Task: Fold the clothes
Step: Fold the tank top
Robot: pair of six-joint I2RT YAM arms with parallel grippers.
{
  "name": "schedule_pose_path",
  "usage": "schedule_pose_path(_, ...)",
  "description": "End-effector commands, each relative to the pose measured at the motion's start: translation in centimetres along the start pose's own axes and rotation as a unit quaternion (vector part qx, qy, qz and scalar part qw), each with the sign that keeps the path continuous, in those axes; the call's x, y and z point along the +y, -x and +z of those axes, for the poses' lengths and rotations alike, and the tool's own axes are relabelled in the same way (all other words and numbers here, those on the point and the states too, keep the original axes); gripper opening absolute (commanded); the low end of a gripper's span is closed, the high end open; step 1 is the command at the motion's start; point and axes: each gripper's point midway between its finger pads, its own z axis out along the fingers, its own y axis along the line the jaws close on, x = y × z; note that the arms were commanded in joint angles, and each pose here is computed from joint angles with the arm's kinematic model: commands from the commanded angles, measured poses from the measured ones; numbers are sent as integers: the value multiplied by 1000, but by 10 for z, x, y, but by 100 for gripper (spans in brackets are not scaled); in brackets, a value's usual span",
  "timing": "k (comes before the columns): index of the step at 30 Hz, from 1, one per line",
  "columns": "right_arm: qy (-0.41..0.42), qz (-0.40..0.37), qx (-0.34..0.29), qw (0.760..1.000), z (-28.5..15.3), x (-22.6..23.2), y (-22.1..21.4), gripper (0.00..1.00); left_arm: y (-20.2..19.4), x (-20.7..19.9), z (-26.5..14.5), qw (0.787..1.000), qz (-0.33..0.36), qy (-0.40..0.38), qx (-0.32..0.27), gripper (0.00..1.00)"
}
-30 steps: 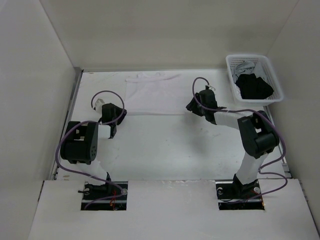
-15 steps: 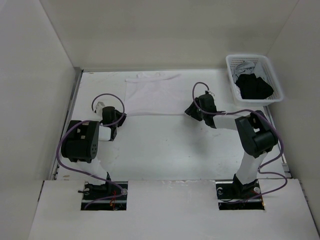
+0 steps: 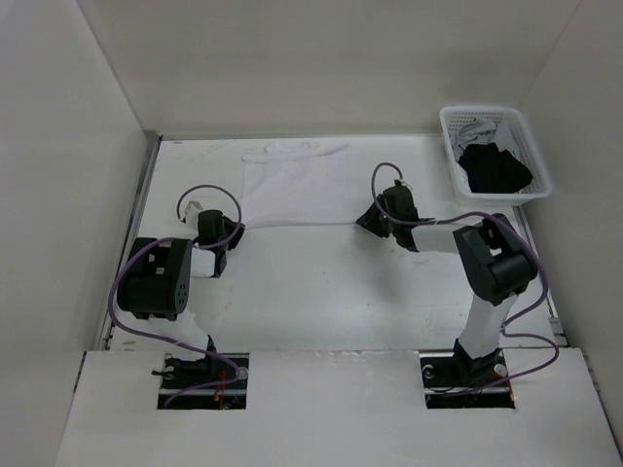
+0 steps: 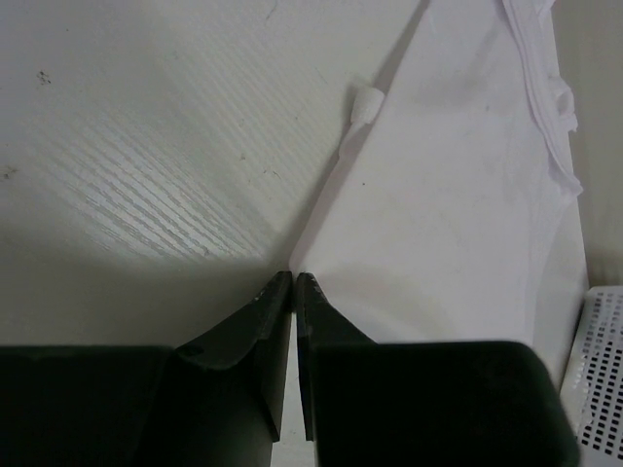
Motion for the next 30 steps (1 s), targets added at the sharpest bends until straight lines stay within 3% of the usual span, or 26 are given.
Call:
schedule_pose_path(1, 17, 9, -2, 1000, 8, 14, 5, 32, 13, -8, -7, 1000, -4, -13, -23, 5)
schedule_pose_path(8, 10, 13, -14, 1000, 16, 16, 17, 26, 13, -10, -8, 1000, -4, -17, -24, 5)
schedule_pose_path(13, 8, 13, -18, 1000, 18, 16, 20, 9, 12, -12, -8, 1000, -4, -21, -22, 3)
schedule_pose_path(19, 46, -2, -84, 995, -19, 33, 41, 1, 25, -40, -34, 997, 0, -67, -40, 0)
schedule_pose_path(24, 71, -47, -142, 986, -96, 57, 54, 1, 57, -82, -112, 988, 10, -132, -85, 0)
schedule_pose_path(30, 124, -94, -190, 969, -220, 83, 45, 2, 102, -128, -240, 963, 38, -214, -159, 0)
